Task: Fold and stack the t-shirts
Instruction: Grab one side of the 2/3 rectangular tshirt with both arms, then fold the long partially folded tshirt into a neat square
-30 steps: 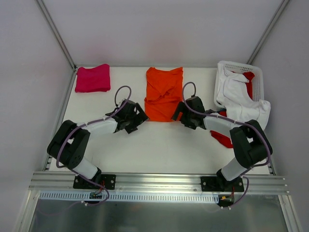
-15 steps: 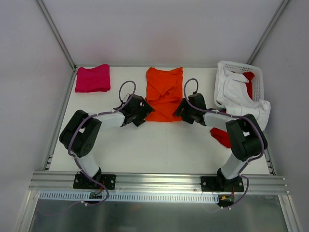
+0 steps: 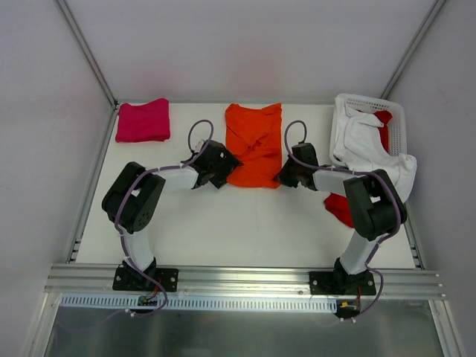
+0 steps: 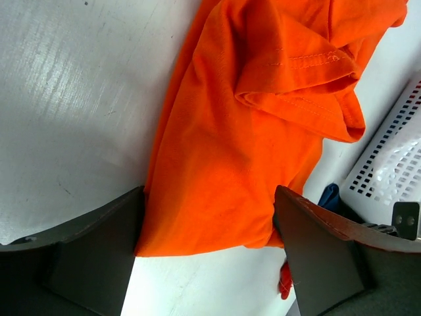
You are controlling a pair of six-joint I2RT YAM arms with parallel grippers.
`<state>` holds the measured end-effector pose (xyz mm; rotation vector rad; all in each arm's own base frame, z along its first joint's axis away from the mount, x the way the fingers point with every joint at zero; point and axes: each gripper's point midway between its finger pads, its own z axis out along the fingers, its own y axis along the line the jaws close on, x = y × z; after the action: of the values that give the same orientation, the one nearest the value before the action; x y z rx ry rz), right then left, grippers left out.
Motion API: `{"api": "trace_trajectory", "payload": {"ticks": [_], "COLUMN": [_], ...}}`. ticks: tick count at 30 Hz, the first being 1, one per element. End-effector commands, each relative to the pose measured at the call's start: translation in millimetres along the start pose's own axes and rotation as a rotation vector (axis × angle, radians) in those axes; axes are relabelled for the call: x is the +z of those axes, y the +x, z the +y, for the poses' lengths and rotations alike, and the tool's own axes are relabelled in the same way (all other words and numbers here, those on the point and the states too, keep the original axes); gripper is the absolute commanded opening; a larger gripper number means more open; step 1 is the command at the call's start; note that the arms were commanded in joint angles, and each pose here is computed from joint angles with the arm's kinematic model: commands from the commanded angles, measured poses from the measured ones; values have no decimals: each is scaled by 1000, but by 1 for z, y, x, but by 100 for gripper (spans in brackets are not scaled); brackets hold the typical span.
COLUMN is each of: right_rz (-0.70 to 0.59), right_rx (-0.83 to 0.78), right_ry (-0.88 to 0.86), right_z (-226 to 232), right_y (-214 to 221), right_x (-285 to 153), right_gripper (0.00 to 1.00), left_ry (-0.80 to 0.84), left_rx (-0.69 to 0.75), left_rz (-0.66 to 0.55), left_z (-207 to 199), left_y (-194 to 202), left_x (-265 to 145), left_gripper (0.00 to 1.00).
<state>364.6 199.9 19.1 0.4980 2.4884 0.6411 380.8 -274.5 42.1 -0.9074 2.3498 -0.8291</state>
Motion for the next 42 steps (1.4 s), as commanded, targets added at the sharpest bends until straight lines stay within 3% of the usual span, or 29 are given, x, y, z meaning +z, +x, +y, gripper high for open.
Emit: {"api": "trace_trajectory", "payload": {"ticks": [1, 6, 10, 14, 19, 31, 42], "right_rz": [38, 36, 34, 25, 25, -22, -115], "right_rx": [5, 11, 17, 10, -7, -60, -68], "right_ry": [56, 51, 43, 30, 24, 51, 99], "right_z": [-16, -15, -12, -7, 7, 36, 45], "right_y": [9, 9, 10, 12, 21, 39, 7], "right_x": [6, 4, 1, -8, -31, -127, -163], "right_gripper": [0, 1, 1, 1, 1, 1, 1], "left_ry": [-140, -146, -151, -147, -97, 54, 110], "left_rx": [14, 14, 39, 69, 107, 129, 135], "left_rz": [47, 48, 48, 45, 43, -6, -43], "left_z": [42, 42, 42, 39, 22, -20, -53], "left_y": [17, 18, 21, 20, 18, 10, -4], "left_x": [5, 0, -4, -8, -29, -131, -152], "left_gripper": [80, 52, 22, 1, 0, 0, 0]}}
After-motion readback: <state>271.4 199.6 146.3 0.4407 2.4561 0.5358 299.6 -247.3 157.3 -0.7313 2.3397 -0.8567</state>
